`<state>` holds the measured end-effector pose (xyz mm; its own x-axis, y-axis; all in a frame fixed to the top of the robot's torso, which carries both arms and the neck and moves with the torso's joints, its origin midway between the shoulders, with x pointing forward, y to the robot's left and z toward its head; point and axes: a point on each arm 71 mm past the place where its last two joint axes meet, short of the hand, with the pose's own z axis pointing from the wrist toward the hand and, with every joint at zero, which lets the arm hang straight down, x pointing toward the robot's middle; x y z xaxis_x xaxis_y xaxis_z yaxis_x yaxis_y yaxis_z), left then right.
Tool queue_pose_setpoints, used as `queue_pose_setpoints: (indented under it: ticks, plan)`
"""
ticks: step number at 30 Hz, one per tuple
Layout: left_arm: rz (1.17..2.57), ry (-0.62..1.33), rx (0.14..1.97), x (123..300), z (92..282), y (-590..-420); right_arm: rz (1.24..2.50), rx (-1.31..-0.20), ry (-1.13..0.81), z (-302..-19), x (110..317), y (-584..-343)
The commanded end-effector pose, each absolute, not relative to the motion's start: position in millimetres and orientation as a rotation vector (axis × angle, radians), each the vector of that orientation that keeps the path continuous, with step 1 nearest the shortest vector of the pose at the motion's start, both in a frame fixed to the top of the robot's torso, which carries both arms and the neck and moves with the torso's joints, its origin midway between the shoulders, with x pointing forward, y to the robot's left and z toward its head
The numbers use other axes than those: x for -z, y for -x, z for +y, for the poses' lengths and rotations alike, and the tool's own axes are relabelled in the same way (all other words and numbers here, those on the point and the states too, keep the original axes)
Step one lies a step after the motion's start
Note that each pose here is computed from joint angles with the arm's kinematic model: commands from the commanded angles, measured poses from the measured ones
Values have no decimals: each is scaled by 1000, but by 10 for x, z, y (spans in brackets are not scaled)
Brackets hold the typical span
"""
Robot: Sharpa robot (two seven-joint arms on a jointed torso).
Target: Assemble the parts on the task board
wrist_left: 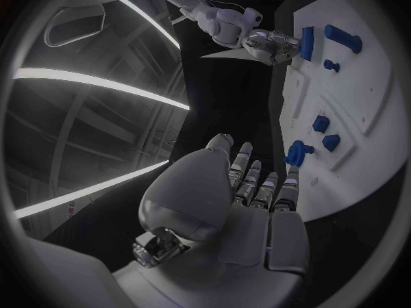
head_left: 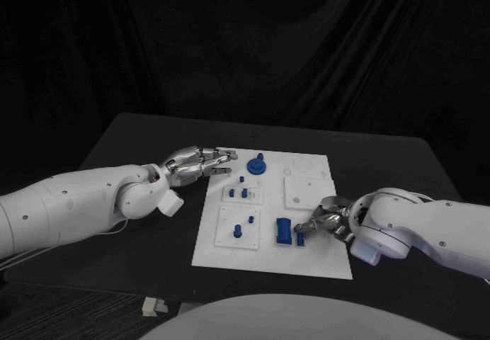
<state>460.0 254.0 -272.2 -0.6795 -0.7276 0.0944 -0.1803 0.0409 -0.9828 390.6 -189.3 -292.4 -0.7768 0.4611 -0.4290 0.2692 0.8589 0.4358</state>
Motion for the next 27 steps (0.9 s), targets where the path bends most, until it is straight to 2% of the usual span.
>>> queue_pose_setpoints:
  ticks: [1, 9, 14, 18, 23, 27]
  plan:
    - [1893, 910, 1701, 2721, 2518, -4592, 2528, -459, -508, -1897, 2945, -3880]
    - [1899, 913, 1700, 2731, 2520, -4590, 2501, -460, -490, -1912, 2930, -3888]
    - [1898, 915, 1699, 2734, 2533, -4586, 2384, -507, -499, -1965, 2862, -3917]
    - [1896, 917, 1697, 2735, 2547, -4583, 2251, -583, -498, -2020, 2765, -3934]
    - [1891, 918, 1691, 2735, 2563, -4584, 2079, -752, -438, -2087, 2583, -3945]
    - [1890, 920, 1689, 2735, 2572, -4582, 2010, -864, -365, -2125, 2497, -3935]
